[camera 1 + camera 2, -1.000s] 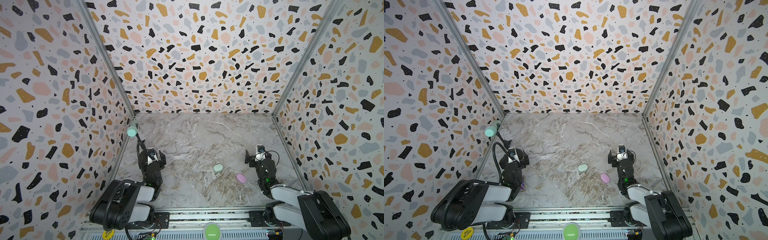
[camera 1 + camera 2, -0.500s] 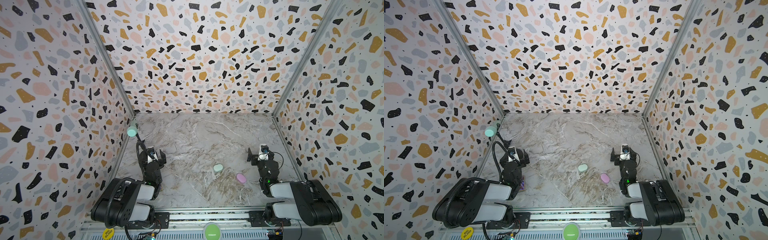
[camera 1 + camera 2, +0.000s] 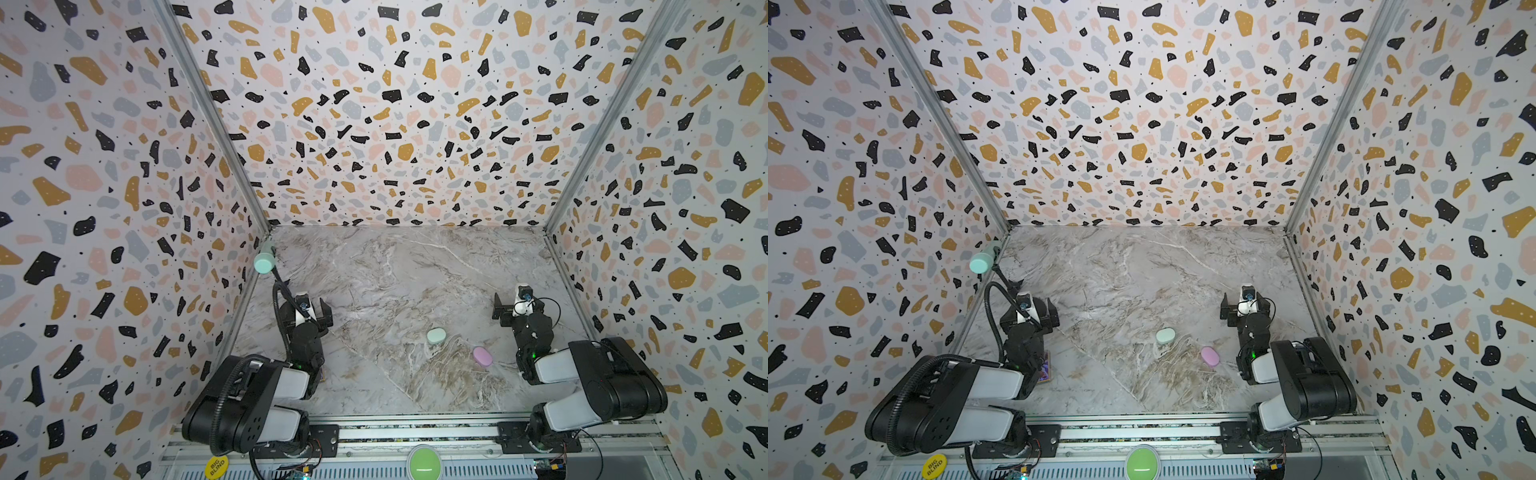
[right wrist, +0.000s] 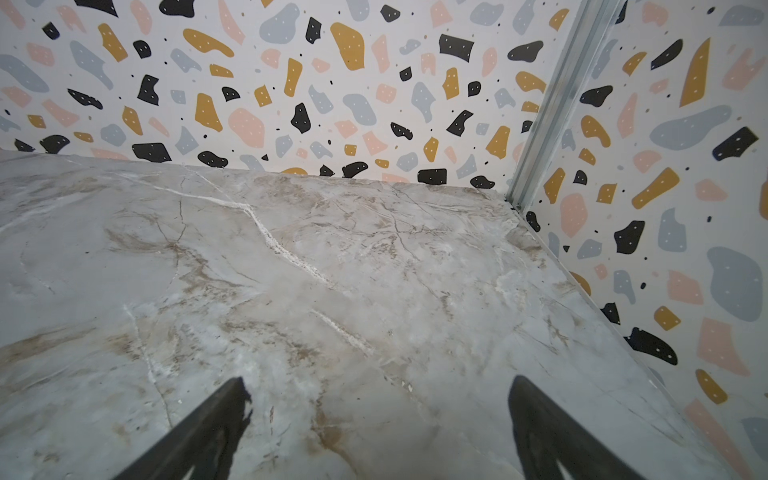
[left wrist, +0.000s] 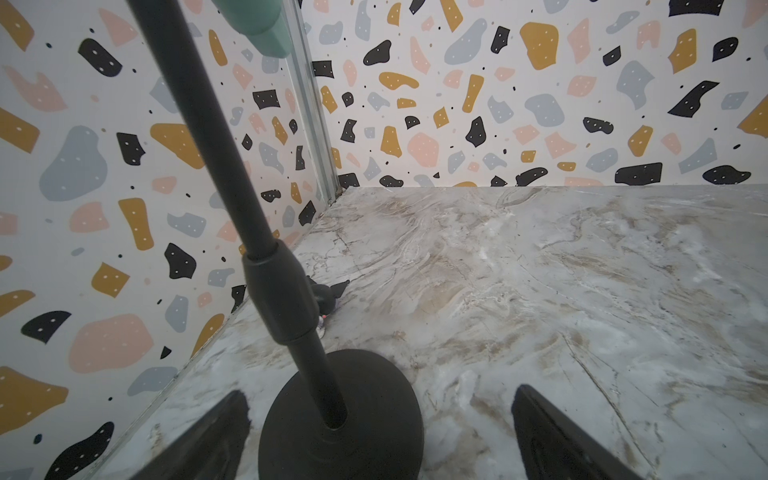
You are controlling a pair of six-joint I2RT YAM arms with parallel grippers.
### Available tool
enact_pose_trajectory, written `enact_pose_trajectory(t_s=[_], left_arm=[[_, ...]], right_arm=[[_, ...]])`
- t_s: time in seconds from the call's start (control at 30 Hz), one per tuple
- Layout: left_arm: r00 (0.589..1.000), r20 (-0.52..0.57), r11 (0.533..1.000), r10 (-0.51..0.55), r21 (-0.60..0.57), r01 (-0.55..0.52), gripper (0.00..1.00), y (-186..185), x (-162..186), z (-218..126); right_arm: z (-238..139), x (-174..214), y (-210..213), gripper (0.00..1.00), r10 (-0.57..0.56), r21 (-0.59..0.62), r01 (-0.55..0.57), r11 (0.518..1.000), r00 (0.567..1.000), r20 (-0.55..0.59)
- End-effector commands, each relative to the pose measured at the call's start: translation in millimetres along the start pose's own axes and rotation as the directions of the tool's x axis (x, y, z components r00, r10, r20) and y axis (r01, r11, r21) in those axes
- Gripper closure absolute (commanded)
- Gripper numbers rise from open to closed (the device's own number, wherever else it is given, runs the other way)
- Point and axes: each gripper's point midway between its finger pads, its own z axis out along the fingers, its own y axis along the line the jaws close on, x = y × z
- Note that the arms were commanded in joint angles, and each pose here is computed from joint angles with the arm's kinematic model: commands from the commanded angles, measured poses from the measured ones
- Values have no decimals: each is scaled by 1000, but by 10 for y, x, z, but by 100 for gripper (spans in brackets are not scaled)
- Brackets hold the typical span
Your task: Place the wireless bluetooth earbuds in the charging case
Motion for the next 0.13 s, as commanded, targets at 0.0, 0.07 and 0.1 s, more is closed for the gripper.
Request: enact_pose_trajectory(t_s=[0.0, 0.07, 0.1], left_arm=[[997, 58, 999, -42, -8, 43, 0, 16, -175, 31], [997, 58, 999, -42, -9, 43, 0, 18, -176, 31], [997, 57, 999, -43, -8, 44, 0, 15, -176, 35]], right_arm=[[28, -62, -2, 1, 3, 6, -3, 1000, 1000, 14], [25, -62, -2, 1, 2, 6, -3, 1000, 1000, 15], [25, -63, -2, 1, 4, 6, -4, 1000, 1000, 15]])
